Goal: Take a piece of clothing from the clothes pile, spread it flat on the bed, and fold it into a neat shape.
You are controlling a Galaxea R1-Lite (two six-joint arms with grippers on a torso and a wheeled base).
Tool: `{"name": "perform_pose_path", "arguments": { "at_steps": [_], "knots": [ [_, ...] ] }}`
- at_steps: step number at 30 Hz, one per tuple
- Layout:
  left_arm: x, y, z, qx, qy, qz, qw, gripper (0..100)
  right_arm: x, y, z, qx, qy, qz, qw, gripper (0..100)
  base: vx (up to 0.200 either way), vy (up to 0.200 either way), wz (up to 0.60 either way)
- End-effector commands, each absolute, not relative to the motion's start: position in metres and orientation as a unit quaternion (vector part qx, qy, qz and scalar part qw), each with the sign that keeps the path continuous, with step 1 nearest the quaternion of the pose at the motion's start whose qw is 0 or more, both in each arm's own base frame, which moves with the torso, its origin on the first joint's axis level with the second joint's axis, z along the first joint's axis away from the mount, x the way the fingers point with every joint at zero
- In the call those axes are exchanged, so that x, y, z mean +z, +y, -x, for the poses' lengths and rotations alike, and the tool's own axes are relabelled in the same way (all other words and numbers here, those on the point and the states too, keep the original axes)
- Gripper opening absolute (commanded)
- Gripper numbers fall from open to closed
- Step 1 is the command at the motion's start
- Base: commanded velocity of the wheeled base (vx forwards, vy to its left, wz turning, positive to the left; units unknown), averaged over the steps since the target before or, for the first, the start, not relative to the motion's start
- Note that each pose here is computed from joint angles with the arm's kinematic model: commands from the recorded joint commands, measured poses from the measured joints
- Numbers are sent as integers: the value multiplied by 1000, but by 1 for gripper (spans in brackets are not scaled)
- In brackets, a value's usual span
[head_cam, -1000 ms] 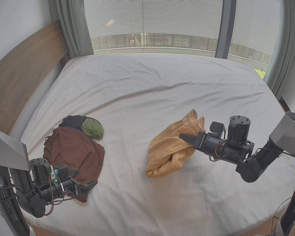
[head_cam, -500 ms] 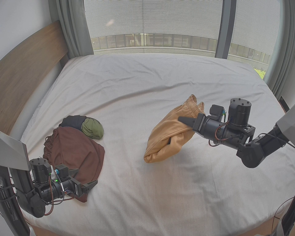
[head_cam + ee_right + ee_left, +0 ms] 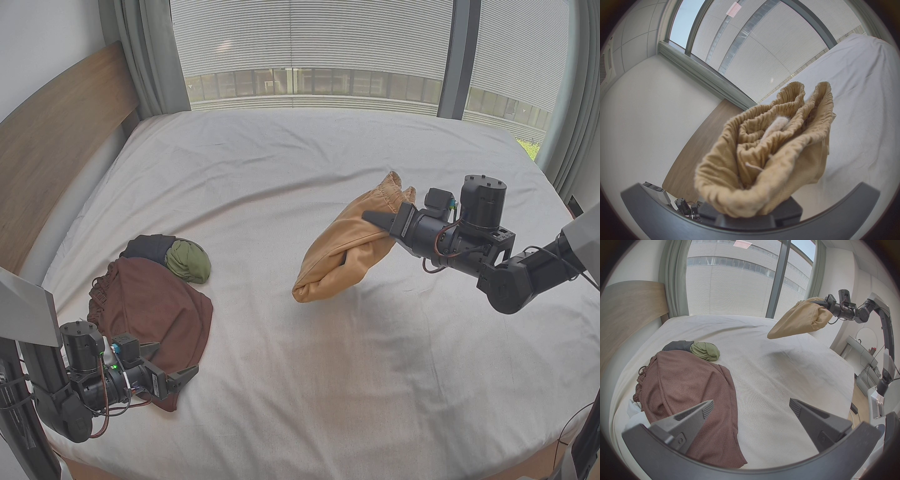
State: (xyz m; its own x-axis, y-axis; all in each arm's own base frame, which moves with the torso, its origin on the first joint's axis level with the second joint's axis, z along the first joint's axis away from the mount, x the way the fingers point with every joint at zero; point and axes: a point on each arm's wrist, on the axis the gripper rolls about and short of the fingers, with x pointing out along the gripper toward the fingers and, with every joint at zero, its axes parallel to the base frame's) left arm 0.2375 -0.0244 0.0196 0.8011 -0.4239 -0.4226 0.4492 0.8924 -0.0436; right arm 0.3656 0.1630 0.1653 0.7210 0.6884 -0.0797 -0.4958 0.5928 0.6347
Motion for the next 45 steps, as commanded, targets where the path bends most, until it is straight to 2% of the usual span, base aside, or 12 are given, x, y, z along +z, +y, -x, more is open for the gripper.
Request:
{"name": "perform_pose_path", "arguments": {
  "at_steps": [1, 31, 33, 34, 35, 39, 40, 41, 42, 45],
  "knots": [
    [19, -24, -238, -230, 216, -29, 949, 100, 162, 166, -382, 332, 163, -300, 879, 0, 0, 0, 0],
    [15, -22, -236, -226, 227, -25, 947, 100, 150, 202, -486, 323, 172, -302, 880, 0, 0, 0, 0],
    [15, -22, -234, -226, 230, -25, 946, 100, 115, 205, -496, 303, 222, -300, 877, 0, 0, 0, 0],
    [15, -22, -234, -226, 230, -25, 946, 100, 112, 205, -497, 302, 226, -300, 876, 0, 0, 0, 0],
    [15, -22, -234, -226, 229, -25, 946, 100, 83, 205, -500, 283, 269, -298, 871, 0, 0, 0, 0],
    [15, -22, -234, -230, 230, -24, 945, 100, 9, 201, -502, 233, 372, -293, 849, 0, 0, 0, 0],
    [15, -22, -234, -230, 230, -24, 945, 100, 9, 201, -502, 233, 372, -293, 849, 0, 0, 0, 0],
    [14, -23, -234, -231, 231, -24, 945, 100, -30, 196, -499, 204, 427, -289, 832, 0, 0, 0, 0],
    [14, -22, -234, -230, 231, -24, 945, 100, -38, 195, -498, 197, 439, -288, 828, 0, 0, 0, 0],
    [14, -23, -234, -231, 232, -24, 945, 100, -96, 184, -485, 142, 530, -278, 789, 0, 0, 0, 0]
  ]
}}
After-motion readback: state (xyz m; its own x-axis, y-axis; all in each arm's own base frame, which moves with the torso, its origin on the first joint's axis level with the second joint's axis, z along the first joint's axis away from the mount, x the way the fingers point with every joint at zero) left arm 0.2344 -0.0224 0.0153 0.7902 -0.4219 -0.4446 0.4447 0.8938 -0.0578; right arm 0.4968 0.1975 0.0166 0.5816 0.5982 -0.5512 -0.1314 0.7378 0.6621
